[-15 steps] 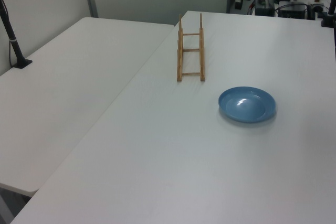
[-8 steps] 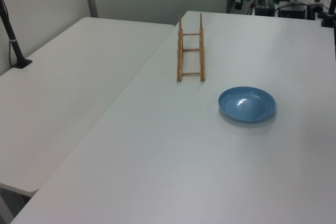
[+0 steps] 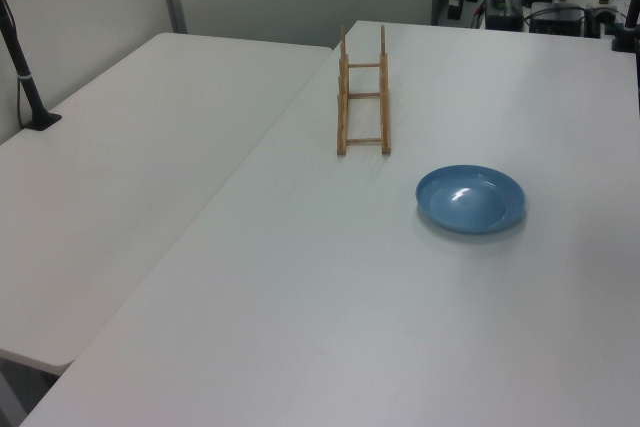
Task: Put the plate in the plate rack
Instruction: 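Move the open gripper toward the light blue plate, then lower the gripper onto the plate rim and close on it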
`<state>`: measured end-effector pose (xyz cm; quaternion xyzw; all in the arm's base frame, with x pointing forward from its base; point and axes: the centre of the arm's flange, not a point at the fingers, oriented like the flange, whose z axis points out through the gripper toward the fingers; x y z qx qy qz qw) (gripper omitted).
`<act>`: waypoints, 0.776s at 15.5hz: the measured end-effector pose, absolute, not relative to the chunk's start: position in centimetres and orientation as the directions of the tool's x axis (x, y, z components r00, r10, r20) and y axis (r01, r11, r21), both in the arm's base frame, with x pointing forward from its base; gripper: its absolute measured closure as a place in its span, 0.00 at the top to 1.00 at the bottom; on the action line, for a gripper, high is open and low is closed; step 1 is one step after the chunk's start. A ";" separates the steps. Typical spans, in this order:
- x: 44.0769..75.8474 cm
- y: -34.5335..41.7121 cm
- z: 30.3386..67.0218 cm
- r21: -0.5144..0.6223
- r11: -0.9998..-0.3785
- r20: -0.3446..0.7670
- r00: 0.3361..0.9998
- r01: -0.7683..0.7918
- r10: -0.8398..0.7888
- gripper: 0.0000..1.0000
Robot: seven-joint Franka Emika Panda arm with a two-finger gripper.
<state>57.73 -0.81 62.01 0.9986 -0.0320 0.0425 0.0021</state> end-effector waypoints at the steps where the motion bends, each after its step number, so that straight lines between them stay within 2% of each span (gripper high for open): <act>1: 57.7 -0.8 61.8 0.004 -0.999 0.081 0.996 -0.037 -0.037 1.00; 7: 56.9 -0.8 60.3 0.022 -0.987 -0.008 0.987 0.161 0.160 1.00; 12: 56.4 -1.1 54.2 0.092 -0.973 -0.127 0.972 0.211 0.199 1.00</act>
